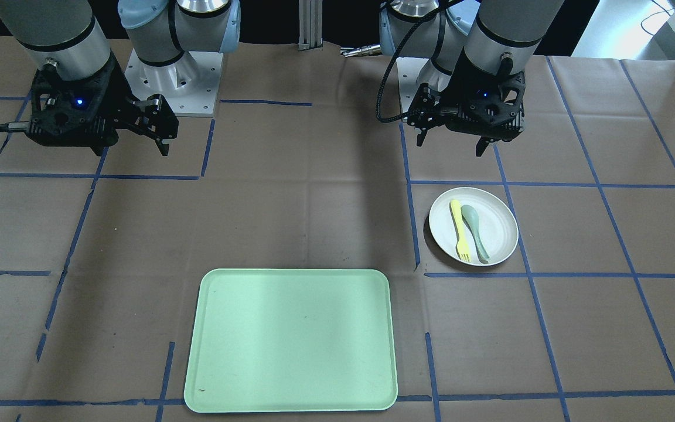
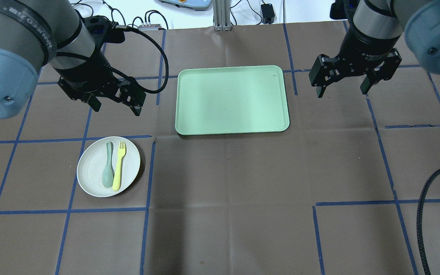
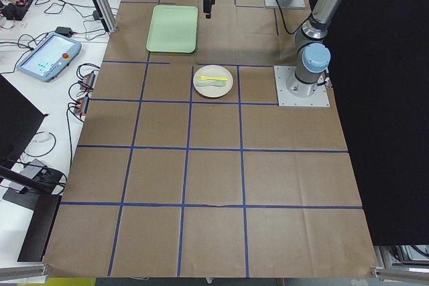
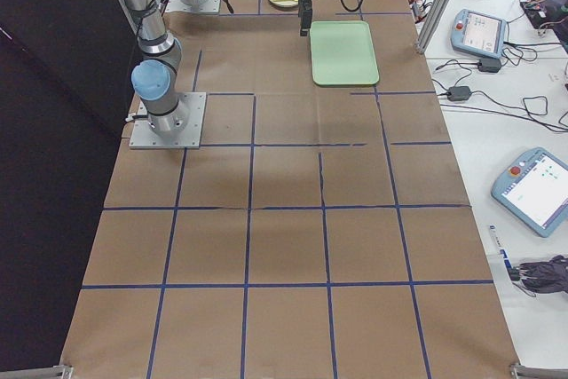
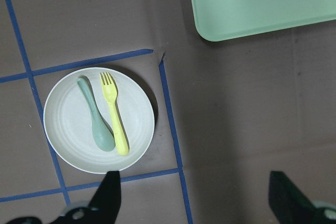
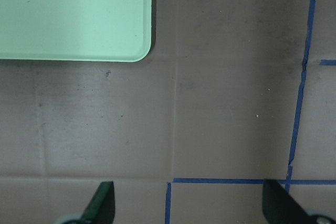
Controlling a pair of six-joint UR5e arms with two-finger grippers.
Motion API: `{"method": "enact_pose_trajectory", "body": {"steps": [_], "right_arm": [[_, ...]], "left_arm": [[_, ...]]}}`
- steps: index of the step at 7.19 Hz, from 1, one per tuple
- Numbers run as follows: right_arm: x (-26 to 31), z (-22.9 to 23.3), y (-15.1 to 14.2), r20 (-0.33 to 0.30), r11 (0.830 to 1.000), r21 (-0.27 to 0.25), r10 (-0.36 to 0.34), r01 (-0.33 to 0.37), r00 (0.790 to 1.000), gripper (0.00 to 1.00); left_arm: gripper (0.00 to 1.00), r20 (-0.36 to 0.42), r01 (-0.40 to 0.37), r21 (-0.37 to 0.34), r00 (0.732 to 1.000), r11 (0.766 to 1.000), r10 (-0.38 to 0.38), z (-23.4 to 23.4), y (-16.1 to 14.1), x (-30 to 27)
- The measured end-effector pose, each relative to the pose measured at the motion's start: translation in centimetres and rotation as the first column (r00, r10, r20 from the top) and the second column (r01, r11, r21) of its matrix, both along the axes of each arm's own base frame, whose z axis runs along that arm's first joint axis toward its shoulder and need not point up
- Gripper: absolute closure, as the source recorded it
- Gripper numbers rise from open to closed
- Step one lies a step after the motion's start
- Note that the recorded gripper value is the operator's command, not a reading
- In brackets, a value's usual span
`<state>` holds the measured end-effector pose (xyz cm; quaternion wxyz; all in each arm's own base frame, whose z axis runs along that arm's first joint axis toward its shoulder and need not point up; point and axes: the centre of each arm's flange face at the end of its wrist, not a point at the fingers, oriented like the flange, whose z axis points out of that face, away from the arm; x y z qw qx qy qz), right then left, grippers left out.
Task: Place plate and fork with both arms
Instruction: 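Move the left gripper down toward the white plate's rim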
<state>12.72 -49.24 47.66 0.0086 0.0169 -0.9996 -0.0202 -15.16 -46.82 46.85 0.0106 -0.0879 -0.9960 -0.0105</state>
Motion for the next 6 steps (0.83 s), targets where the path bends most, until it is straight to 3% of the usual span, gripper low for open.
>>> {"method": "enact_pose_trajectory", "body": {"steps": [6], "right_arm": [[0.00, -0.02, 0.02, 0.000, 1.000, 0.002, -0.001, 0.001, 1.000, 0.00]], "left_arm": [[0.00, 0.002, -0.005, 0.014, 1.000, 1.000, 0.005, -0.18, 0.12, 0.33]]}}
